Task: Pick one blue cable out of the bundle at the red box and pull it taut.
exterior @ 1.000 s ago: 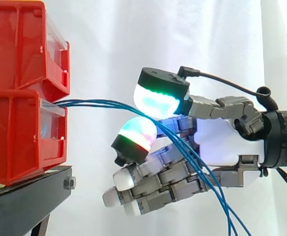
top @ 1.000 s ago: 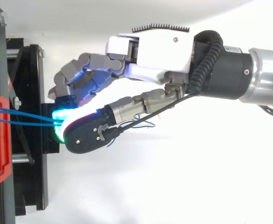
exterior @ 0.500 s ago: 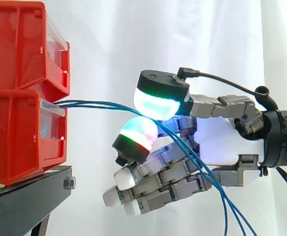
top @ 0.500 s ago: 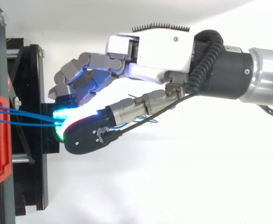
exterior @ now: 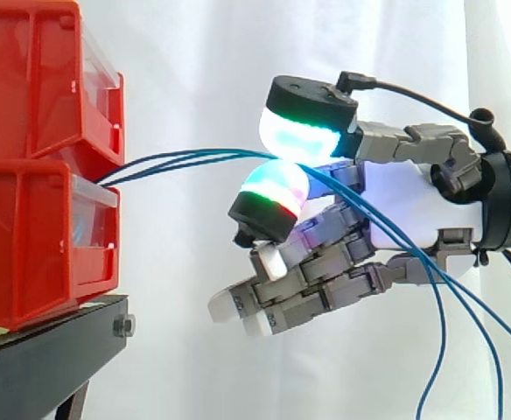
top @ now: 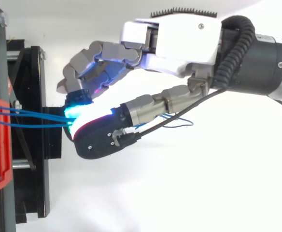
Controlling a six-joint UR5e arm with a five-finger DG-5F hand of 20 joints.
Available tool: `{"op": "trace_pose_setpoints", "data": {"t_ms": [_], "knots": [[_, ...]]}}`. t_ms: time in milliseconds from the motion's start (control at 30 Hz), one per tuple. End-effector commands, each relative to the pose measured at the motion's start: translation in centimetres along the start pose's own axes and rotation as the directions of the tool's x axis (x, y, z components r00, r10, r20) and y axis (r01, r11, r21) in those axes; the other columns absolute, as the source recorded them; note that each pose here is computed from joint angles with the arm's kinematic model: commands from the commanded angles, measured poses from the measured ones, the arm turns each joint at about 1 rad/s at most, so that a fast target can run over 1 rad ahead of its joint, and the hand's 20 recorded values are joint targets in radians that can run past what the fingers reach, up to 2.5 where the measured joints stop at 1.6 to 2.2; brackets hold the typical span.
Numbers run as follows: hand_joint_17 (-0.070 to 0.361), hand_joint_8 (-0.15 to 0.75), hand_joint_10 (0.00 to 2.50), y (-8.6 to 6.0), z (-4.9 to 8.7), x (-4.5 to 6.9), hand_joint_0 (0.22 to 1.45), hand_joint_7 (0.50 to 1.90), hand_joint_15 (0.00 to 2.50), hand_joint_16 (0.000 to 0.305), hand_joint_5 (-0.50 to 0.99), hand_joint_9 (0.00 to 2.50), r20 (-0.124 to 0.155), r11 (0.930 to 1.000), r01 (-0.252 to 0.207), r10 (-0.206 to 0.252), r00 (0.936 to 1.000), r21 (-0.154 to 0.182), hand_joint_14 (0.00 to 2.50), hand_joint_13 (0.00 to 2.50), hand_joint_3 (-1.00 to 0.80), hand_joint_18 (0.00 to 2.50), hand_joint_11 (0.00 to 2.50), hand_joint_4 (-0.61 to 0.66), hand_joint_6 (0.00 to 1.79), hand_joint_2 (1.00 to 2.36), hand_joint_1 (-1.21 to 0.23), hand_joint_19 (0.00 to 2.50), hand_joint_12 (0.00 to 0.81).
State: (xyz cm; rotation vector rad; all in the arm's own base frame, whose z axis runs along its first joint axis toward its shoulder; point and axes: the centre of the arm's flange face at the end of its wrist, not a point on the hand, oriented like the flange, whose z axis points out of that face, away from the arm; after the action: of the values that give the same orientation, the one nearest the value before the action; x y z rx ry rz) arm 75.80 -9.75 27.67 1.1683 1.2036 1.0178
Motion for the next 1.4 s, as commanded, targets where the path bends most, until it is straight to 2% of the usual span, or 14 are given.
{"op": "trace_pose_setpoints", "data": {"t_ms": [0,200,367,600,633,1067,1367], "knots": [[0.129,0.393,0.02,0.4,-0.3,-0.3,0.62,1.16,0.19,0.057,-0.13,1.15,0.001,0.9999,0.007,-0.007,1.0,0.012,0.01,0.46,-0.12,0.31,1.16,0.21,0.88,1.02,-0.82,0.12,0.377],[0.127,0.39,0.02,0.5,-0.3,-0.5,0.62,1.14,0.2,0.057,-0.14,1.15,0.005,1.0,0.006,-0.006,1.0,0.006,0.01,0.48,-0.15,0.31,1.2,0.21,0.87,1.02,-0.84,0.12,0.373],[0.127,0.383,0.02,1.6,-0.5,-0.9,0.63,1.13,0.23,0.056,-0.14,1.15,0.011,1.0,0.007,-0.007,0.9999,-0.005,0.01,0.51,-0.17,0.32,1.22,0.2,0.87,1.02,-0.85,0.13,0.369],[0.124,0.342,0.01,1.8,-0.6,-1.0,0.63,1.09,0.31,0.055,-0.14,1.21,0.013,0.9999,0.01,-0.01,0.9999,-0.006,0.01,0.59,-0.21,0.34,1.47,0.17,0.87,1.02,-0.85,0.14,0.36],[0.125,0.332,0.01,1.7,-0.6,-1.0,0.63,1.09,0.31,0.055,-0.15,1.23,0.014,0.9999,0.01,-0.01,0.9999,-0.004,0.01,0.6,-0.22,0.34,1.57,0.17,0.87,1.02,-0.85,0.14,0.36],[0.124,0.33,0.01,1.7,-0.6,-1.2,0.64,1.06,0.32,0.055,-0.15,1.19,0.017,0.9999,0.01,-0.01,0.9998,-0.004,0.01,0.6,-0.24,0.35,1.55,0.14,0.87,1.02,-0.89,0.14,0.36],[0.124,0.327,0.01,1.7,-0.6,-0.7,0.69,1.04,0.32,0.055,-0.16,1.15,0.011,0.9999,0.012,-0.012,0.9999,-0.003,0.01,0.6,-0.32,0.36,1.53,0.09,0.88,1.01,-0.95,0.13,0.354]]}}
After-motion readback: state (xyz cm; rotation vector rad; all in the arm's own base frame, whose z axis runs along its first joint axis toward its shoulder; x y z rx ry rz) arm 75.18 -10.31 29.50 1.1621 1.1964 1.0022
